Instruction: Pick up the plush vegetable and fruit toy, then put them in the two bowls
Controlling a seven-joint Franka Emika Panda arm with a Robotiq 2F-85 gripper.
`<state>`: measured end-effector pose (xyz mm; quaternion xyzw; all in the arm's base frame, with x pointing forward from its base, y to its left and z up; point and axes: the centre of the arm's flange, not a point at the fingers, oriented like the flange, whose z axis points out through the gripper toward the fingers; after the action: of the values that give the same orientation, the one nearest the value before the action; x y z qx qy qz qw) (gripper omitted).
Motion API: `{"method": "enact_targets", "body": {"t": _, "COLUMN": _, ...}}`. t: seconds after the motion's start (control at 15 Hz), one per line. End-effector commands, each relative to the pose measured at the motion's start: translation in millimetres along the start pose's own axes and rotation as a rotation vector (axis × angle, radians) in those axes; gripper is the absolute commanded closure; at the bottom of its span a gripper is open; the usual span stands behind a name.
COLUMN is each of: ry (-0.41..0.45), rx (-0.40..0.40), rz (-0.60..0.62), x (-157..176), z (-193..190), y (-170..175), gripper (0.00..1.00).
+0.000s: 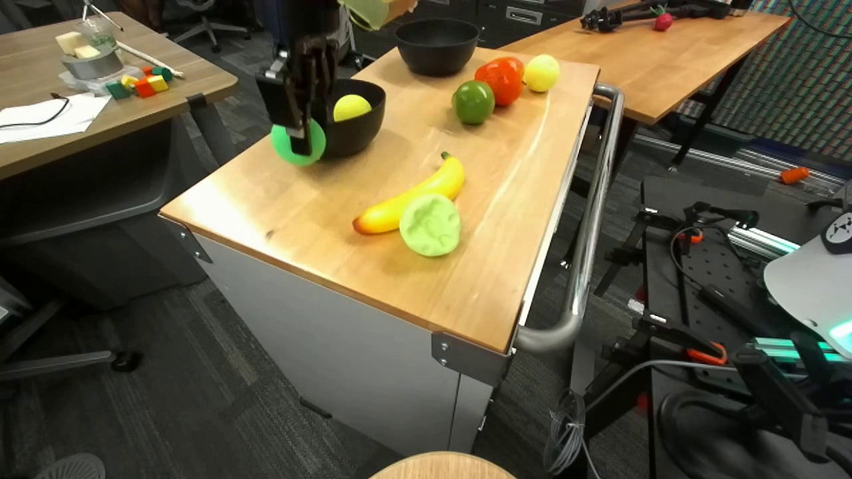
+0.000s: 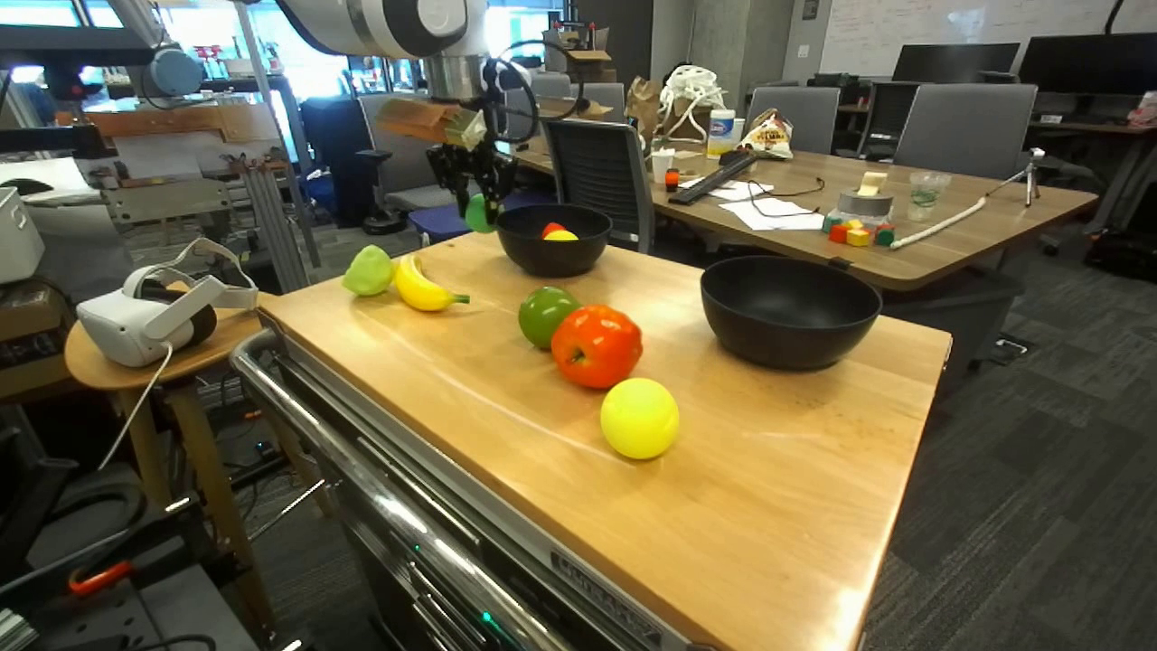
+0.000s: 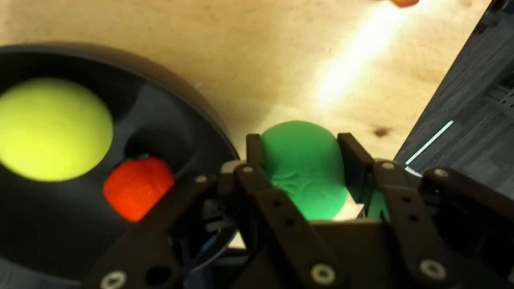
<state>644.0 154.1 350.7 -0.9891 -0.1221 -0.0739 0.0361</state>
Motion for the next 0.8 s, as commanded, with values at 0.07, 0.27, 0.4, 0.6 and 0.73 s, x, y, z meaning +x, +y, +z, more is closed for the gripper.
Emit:
{"method": "enact_targets", "body": {"t": 0.07, "ry": 0.208, "rx": -0.147, "rz": -0.028, "x": 4.5, "z": -86.2, "y": 37.6, "gripper": 0.77}}
{"method": "enact_targets", "body": {"t": 0.27, "ry": 0.241, "rx": -0.137, "rz": -0.02, "x": 10.0, "z": -107.8, "y": 66.7, "gripper": 0.77}}
{"method": "enact_targets", "body": {"t": 0.4, "ry": 0.222, "rx": -0.138, "rz": -0.014, "x": 12.1, "z": -105.2, "y": 84.6, "gripper": 0.77}}
{"method": "enact_targets", "body": {"t": 0.6, "ry": 0.147, "rx": -0.101, "rz": -0.01, "x": 9.7, "z": -79.2, "y": 110.4, "gripper": 0.77}}
{"method": "enact_targets", "body": {"t": 0.73, "ry": 0.103, "rx": -0.055, "rz": -0.041, "x": 3.2, "z": -67.6, "y": 118.4, "gripper": 0.27}}
